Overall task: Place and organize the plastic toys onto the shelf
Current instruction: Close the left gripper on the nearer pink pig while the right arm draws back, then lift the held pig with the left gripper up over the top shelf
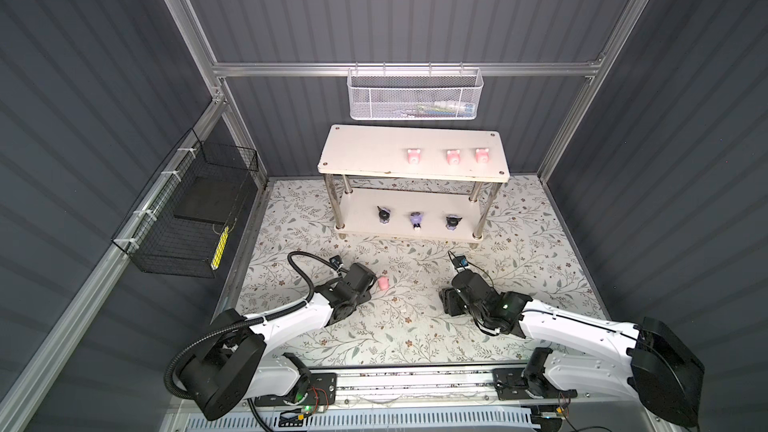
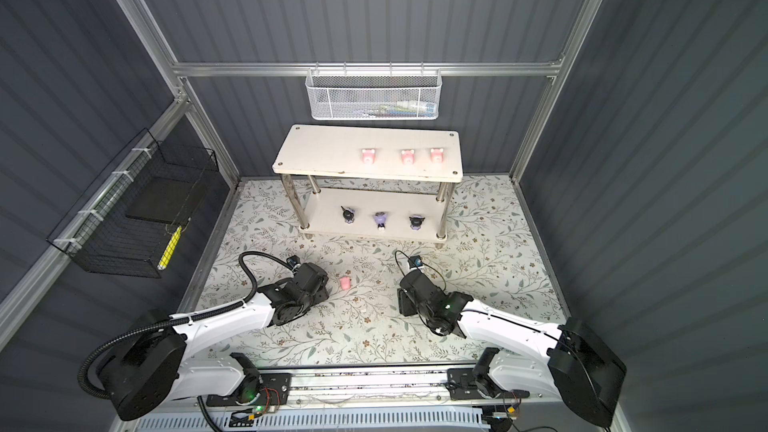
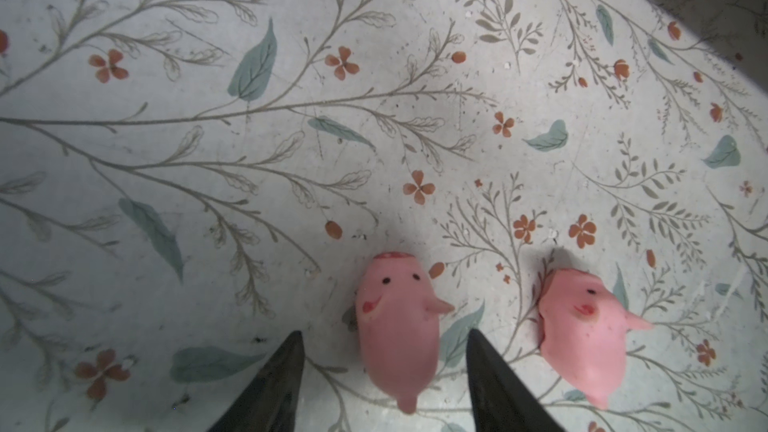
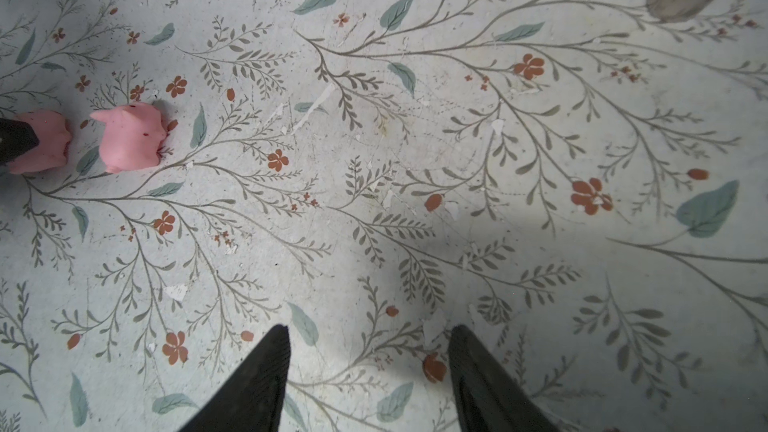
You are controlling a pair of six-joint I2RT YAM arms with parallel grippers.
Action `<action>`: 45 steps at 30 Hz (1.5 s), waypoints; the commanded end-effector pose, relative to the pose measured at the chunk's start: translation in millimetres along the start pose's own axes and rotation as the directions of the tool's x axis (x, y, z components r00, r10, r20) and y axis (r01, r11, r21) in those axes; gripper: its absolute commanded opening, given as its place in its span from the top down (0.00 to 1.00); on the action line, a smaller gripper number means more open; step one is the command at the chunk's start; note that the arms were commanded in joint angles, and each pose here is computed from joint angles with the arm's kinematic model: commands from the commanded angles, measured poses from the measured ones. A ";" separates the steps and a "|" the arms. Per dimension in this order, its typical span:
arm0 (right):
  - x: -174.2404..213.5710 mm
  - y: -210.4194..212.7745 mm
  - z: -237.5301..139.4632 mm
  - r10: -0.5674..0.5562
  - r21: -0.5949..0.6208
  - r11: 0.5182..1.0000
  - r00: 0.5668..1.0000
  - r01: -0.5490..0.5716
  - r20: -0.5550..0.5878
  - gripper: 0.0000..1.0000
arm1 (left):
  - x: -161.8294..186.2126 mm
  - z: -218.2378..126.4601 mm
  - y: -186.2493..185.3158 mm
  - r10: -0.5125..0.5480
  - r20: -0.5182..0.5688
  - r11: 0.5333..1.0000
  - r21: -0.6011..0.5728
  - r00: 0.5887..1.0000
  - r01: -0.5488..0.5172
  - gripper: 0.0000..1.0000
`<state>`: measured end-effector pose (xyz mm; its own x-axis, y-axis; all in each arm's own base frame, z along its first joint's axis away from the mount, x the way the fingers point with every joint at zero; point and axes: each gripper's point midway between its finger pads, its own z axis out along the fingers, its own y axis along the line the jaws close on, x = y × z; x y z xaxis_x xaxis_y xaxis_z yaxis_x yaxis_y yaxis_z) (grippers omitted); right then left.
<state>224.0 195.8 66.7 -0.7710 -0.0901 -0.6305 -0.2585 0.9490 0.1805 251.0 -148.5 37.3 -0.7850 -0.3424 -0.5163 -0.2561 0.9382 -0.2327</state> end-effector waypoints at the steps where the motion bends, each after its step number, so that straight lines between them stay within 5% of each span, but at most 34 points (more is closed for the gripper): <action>1: 1.7 -1.2 2.1 0.014 -0.012 1.000 1.000 -0.014 -0.002 0.37 | -9.1 -0.8 -8.4 -0.014 0.022 1.000 0.002 1.000 0.014 0.42; 11: 7.0 -3.3 9.3 0.029 -0.025 0.999 0.999 -0.030 -0.023 0.37 | -2.4 5.3 -6.3 -0.013 0.003 1.000 -0.023 1.000 0.013 0.55; 22: 13.3 -4.4 15.7 0.037 -0.027 0.999 0.999 -0.038 -0.040 0.37 | -1.8 11.0 -6.2 0.004 -0.003 0.998 -0.061 1.000 -0.004 0.56; 32: 14.8 -4.5 19.8 0.039 -0.027 0.999 0.998 -0.040 -0.050 0.37 | -0.7 8.7 -3.7 0.007 -0.012 0.996 -0.084 1.000 -0.008 0.67; 39: 15.1 -4.5 20.9 0.043 -0.029 0.999 0.998 -0.045 -0.053 0.37 | -13.4 -5.9 -9.3 0.066 -0.003 0.993 -0.098 0.998 -0.066 0.70; 45: 17.6 -6.1 21.6 0.043 -0.024 0.999 0.997 -0.045 -0.061 0.37 | -47.1 -52.5 -36.2 0.186 -0.008 0.981 -0.058 0.982 -0.186 0.71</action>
<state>226.8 198.7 44.8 -0.8062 -0.0672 -0.5878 -0.2481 0.9404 0.2328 270.4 -165.4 79.4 -0.8114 -0.2505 -0.5281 -0.2118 0.9681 -0.1339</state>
